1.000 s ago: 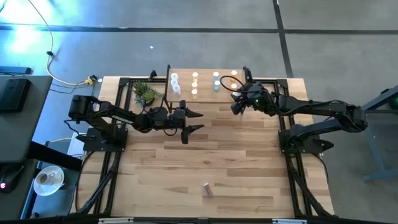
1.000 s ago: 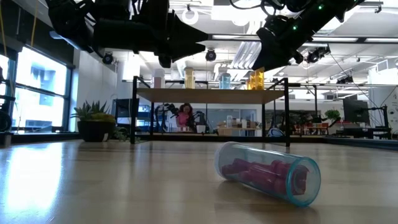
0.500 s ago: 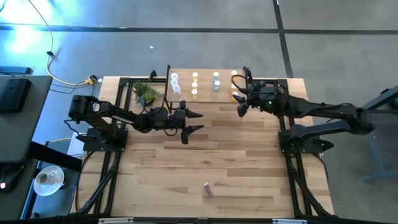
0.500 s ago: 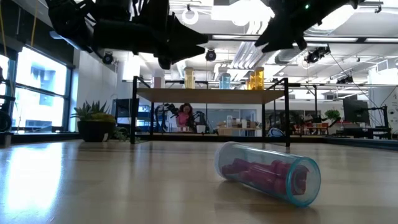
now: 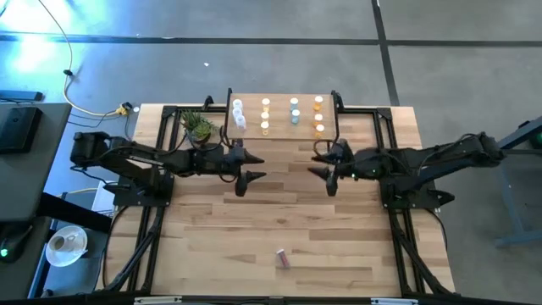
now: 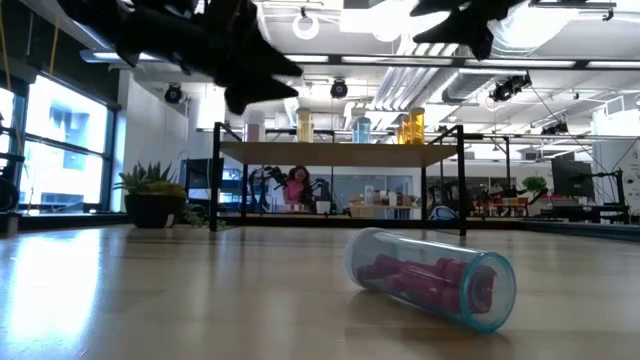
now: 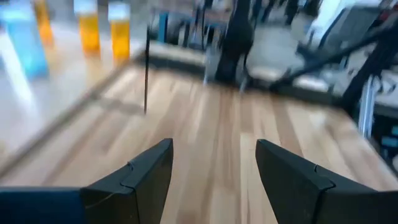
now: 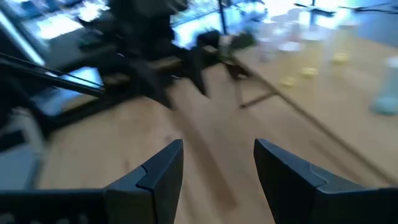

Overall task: Pick and place medicine bottles onto shelf by color
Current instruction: Put the blue pill bottle aligned with the other blue pill bottles on the shelf

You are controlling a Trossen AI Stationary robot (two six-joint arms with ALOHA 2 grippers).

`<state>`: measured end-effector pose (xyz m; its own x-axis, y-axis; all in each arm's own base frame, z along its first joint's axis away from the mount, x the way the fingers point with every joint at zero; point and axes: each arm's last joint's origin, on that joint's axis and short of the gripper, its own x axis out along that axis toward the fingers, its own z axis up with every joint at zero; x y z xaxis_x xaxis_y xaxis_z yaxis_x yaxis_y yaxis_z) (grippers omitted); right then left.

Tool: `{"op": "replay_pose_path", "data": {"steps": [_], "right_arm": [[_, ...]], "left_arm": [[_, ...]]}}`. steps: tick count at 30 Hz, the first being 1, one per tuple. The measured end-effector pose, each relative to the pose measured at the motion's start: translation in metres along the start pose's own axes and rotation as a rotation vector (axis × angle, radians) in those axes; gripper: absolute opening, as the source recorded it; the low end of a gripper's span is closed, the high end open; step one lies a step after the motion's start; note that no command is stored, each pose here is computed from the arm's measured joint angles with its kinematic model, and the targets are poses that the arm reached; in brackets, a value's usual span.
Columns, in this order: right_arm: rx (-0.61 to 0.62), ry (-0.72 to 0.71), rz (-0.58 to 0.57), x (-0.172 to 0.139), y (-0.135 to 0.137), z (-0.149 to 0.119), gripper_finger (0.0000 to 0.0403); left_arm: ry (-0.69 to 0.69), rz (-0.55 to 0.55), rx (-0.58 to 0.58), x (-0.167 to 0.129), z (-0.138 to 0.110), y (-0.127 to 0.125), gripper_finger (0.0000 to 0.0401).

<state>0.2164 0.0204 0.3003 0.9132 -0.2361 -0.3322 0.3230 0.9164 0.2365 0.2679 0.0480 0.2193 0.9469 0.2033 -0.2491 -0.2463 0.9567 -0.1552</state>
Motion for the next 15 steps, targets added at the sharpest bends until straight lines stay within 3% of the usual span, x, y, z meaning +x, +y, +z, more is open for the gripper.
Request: {"op": "replay_pose_path", "data": {"steps": [8, 15], "right_arm": [[-0.019, 0.035, 0.051, 0.010, 0.045, -0.002, 0.0188], [0.050, 0.262, -0.025, 0.028, 0.076, -0.006, 0.0188]], "left_arm": [[0.206, -0.020, -0.011, -0.013, -0.015, -0.013, 0.0220], [0.300, -0.056, 0.020, -0.017, -0.026, -0.026, 0.0220]]}}
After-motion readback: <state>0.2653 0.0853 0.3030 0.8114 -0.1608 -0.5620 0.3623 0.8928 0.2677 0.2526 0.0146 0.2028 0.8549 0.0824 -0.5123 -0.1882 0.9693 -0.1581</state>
